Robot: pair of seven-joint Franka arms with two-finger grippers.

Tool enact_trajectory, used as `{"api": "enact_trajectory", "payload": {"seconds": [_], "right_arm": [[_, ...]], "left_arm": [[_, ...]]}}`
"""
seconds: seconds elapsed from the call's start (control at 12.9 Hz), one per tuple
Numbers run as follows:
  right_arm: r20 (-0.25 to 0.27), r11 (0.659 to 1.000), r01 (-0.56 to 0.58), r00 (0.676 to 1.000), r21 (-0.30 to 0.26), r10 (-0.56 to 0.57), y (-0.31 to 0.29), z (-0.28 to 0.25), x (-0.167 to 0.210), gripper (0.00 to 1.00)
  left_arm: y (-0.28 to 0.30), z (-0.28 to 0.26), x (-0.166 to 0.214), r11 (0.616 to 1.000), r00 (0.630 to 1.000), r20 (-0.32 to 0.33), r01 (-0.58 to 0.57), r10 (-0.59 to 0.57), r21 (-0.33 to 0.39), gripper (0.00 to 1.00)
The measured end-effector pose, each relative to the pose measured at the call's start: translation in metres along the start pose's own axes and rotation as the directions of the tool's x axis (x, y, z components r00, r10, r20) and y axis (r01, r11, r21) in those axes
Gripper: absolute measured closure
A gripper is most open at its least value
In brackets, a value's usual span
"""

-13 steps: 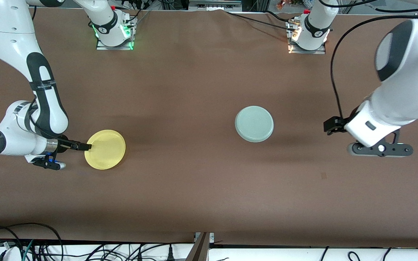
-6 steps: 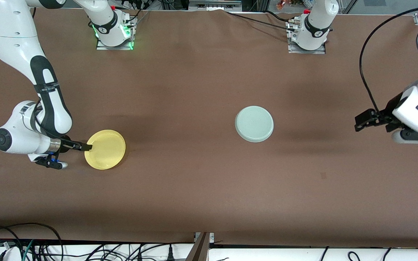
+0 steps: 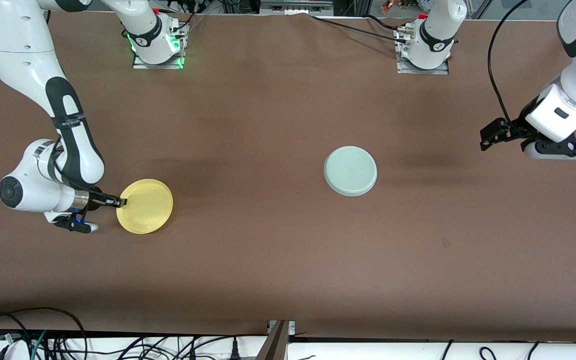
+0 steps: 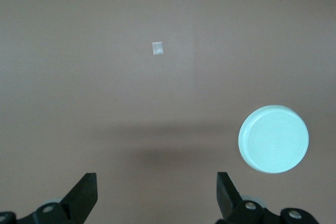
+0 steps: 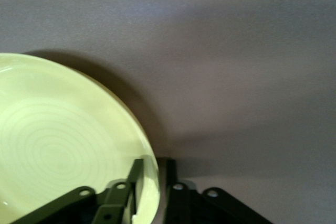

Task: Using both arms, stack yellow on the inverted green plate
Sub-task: 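Grasp the yellow plate rim with the right gripper while the left gripper withdraws, then carry the yellow plate with the right gripper over the green plate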

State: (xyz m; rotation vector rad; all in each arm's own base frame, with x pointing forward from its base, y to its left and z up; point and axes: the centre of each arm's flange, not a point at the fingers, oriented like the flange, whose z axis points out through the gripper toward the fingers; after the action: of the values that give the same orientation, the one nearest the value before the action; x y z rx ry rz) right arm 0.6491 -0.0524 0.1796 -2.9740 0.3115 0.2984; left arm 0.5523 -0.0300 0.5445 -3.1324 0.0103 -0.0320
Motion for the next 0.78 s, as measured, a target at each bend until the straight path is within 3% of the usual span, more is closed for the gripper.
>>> {"api": "enact_trajectory", "payload": {"seconds": [0.08, 0.16, 0.47, 0.78], "right_arm": [[0.000, 1.000, 0.010, 1.000, 0.005, -0.010, -0.006, -0.001, 0.000, 0.93], [-0.008, 1.000, 0.023, 1.000, 0.013, -0.023, -0.015, -0.006, 0.000, 0.98], [-0.033, 0.991, 0.099, 0.995, 0.090, -0.096, -0.100, -0.038, -0.015, 0.98], [-0.001, 0.980, -0.017, 1.000, 0.198, 0.017, -0.247, -0.058, -0.065, 0.98]], "left_arm": [[-0.001, -0.003, -0.005, 1.000, 1.000, -0.004, -0.006, 0.006, 0.017, 0.00], [0.000, -0.004, -0.007, 1.000, 1.000, -0.005, -0.011, 0.011, 0.026, 0.00], [0.002, -0.004, -0.005, 0.999, 1.000, 0.005, -0.015, 0.015, 0.029, 0.00], [0.007, -0.021, 0.003, 0.999, 1.000, 0.008, -0.022, 0.021, 0.029, 0.00]]}}
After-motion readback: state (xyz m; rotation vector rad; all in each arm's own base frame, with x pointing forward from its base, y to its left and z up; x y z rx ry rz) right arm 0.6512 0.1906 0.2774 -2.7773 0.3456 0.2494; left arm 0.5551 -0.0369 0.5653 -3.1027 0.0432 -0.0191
